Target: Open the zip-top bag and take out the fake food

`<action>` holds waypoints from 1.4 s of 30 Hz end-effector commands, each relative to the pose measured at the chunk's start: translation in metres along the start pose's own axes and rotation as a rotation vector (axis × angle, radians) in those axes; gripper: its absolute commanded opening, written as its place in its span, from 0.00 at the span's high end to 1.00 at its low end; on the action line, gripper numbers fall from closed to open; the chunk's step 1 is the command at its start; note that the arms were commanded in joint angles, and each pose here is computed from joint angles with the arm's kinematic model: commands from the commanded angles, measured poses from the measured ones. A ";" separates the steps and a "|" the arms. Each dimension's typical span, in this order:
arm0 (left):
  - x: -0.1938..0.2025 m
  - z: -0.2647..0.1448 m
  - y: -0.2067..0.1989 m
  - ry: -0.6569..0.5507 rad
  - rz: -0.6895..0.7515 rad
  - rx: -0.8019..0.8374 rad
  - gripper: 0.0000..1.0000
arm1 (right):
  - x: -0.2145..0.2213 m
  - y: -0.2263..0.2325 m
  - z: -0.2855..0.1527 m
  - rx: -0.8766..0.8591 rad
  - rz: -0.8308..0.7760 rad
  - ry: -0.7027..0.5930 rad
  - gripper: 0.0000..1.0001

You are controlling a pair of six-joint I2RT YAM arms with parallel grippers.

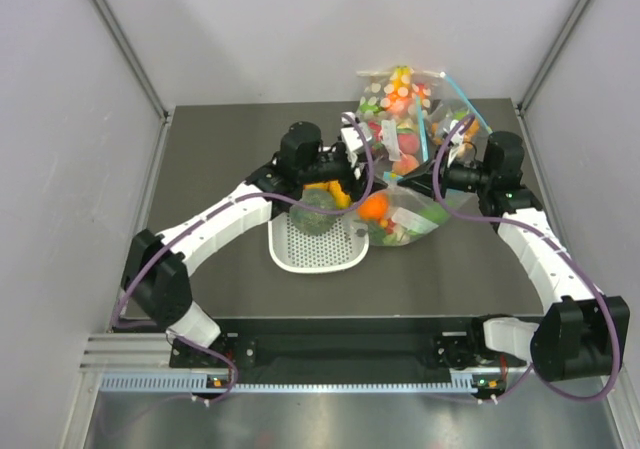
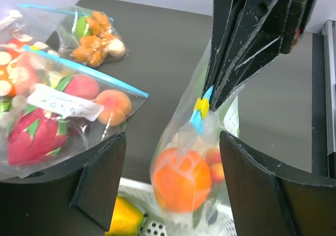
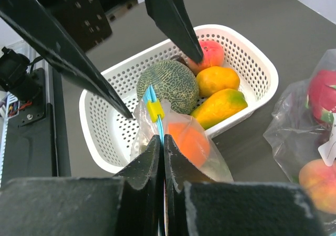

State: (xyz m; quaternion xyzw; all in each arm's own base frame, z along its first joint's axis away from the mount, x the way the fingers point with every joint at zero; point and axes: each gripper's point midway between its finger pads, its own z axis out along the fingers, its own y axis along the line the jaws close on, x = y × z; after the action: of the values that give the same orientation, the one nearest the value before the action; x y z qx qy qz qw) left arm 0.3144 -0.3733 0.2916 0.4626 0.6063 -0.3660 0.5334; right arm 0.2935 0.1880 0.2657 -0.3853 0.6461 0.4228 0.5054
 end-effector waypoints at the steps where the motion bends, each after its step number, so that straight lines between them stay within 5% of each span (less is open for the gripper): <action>1: -0.027 0.016 0.007 -0.085 0.059 -0.013 0.23 | -0.015 0.007 0.000 -0.024 -0.067 -0.035 1.00; 6: -0.025 0.027 0.004 -0.099 0.041 0.025 0.25 | -0.014 0.009 0.000 -0.035 -0.061 -0.033 1.00; 12: -0.020 0.027 -0.001 -0.088 0.033 0.055 0.80 | -0.008 0.011 0.001 -0.066 -0.038 -0.012 0.98; 14: -0.022 0.026 -0.003 -0.092 0.038 0.066 1.00 | -0.010 0.012 0.002 -0.074 -0.048 -0.011 0.84; 16: -0.022 0.026 -0.006 -0.089 0.046 0.080 1.00 | -0.012 0.014 0.001 -0.080 -0.054 -0.013 0.65; 20: -0.019 0.026 -0.010 -0.071 0.046 0.107 1.00 | -0.018 0.016 0.001 -0.052 -0.083 -0.019 0.48; 32: -0.006 0.024 -0.025 0.015 0.014 0.209 1.00 | -0.045 0.007 0.008 0.090 -0.218 -0.046 0.50; 42: -0.002 0.022 -0.030 0.044 0.000 0.234 1.00 | -0.049 0.004 0.010 0.105 -0.243 -0.051 0.62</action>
State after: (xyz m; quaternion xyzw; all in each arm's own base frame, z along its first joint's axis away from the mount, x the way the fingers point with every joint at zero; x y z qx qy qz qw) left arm 0.2950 -0.4000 0.2696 0.5156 0.5974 -0.4158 0.4522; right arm 0.2993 0.1981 0.2763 -0.4012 0.6439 0.3578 0.5444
